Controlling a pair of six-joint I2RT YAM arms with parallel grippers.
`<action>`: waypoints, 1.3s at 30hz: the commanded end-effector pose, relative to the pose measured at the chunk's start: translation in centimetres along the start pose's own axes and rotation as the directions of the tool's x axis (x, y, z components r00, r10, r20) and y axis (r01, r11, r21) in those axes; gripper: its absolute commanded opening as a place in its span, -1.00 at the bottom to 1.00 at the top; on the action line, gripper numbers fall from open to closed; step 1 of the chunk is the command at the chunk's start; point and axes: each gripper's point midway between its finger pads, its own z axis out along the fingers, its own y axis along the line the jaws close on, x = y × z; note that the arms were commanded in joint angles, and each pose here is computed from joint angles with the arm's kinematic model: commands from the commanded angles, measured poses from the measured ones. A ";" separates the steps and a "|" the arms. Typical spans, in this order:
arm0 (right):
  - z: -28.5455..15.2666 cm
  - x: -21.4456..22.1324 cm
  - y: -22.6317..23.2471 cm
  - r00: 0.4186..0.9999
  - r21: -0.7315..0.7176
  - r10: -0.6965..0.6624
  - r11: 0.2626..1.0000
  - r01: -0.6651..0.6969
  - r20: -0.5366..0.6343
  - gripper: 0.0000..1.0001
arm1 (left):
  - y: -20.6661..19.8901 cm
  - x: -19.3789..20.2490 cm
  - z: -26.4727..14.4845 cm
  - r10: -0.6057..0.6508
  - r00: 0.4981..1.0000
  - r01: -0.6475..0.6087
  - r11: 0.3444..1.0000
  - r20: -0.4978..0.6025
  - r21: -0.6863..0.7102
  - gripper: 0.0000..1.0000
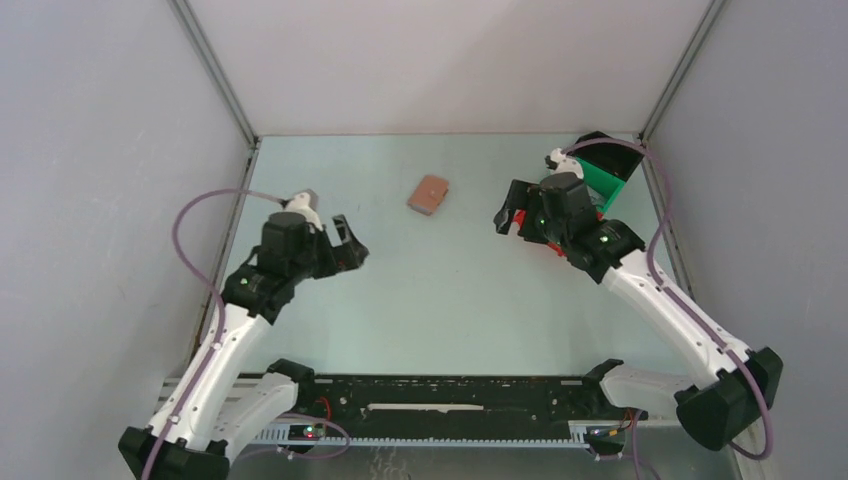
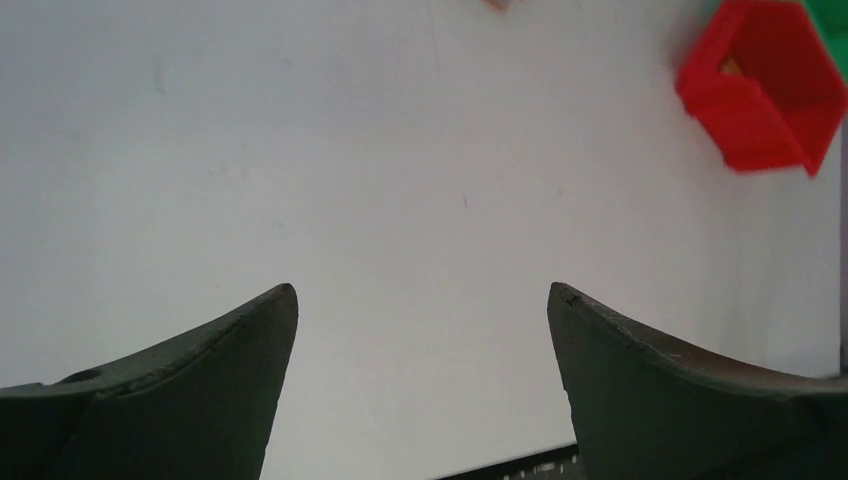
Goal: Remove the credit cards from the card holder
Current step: Move the card holder to the center of the board.
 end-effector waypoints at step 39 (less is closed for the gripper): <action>32.8 5.5 10.9 0.789 0.051 0.507 0.850 -0.524 -0.348 -0.03 | 1.3 1.7 0.3 0.047 0.998 -0.053 0.986 -0.041 -0.158 1.00</action>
